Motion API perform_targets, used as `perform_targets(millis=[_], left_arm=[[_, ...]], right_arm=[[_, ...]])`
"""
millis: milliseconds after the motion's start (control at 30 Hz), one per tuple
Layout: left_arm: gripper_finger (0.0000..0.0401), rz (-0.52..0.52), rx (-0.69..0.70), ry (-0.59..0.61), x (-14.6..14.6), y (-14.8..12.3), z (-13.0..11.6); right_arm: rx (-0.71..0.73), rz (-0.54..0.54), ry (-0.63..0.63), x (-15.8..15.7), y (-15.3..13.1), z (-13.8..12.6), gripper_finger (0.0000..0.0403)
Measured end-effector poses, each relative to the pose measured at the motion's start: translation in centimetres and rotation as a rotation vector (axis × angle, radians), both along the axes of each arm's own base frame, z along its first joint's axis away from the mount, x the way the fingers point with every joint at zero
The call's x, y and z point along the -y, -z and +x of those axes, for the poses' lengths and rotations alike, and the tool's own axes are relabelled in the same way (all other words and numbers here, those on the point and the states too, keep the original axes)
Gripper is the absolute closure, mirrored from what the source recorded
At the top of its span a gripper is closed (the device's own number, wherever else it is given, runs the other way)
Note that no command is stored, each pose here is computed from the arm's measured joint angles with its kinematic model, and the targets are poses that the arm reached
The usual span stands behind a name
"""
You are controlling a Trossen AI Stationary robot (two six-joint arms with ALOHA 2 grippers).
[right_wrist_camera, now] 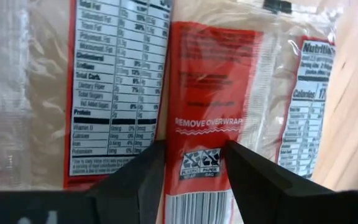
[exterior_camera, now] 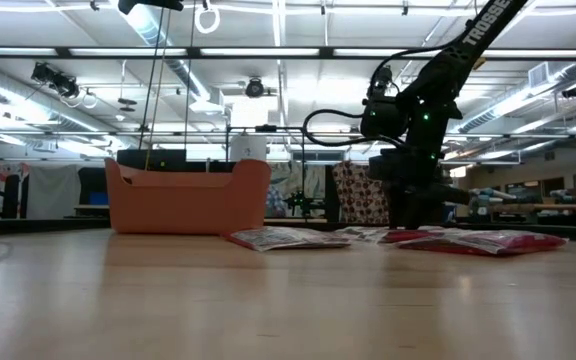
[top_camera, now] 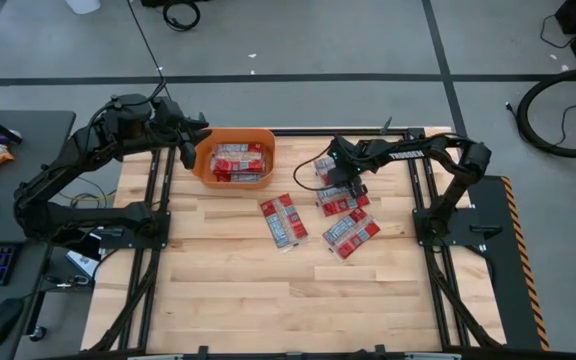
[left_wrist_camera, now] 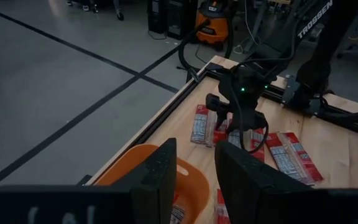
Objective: Sort popcorn bags into baskets
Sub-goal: Put the red popcorn bag into the orange container
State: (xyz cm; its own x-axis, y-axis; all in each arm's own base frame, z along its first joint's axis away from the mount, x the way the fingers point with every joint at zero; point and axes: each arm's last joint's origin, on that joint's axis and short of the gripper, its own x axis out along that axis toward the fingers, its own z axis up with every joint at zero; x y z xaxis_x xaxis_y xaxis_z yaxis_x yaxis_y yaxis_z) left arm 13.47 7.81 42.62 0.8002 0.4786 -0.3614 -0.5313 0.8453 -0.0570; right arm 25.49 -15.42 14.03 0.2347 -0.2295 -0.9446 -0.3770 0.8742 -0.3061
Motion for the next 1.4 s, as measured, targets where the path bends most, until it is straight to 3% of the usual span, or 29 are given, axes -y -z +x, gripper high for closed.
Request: perform_targets(millis=[267, 667, 833, 1067, 1400], left_arm=[[0.0287, -0.016, 0.009, -0.006, 0.0, 0.0, 0.0], [0.0287, 0.000, 0.000, 0.000, 0.0, 0.0, 0.0], [0.0287, 0.007, -0.004, 0.003, 0.0, 0.0, 0.0], [0.0287, 0.010, 0.013, 0.001, 0.0, -0.1, 0.0], [0.0287, 0.075, 0.031, 0.018, -0.1, -0.6, 0.2]], right_arm=[[0.037, 0.052, 0.022, -0.1, 0.0, 0.1, 0.0245], [0.067, 0.101, 0.114, -0.2, 0.0, 0.2, 0.0382], [0.086, 0.111, 0.156, -0.3, -0.7, 1.0, 0.0393], [0.224, 0.078, 0.225, 0.5, -5.2, 4.1, 0.0398], [0.547, -0.098, 0.227, 1.0, -15.9, 8.5, 0.0399]])
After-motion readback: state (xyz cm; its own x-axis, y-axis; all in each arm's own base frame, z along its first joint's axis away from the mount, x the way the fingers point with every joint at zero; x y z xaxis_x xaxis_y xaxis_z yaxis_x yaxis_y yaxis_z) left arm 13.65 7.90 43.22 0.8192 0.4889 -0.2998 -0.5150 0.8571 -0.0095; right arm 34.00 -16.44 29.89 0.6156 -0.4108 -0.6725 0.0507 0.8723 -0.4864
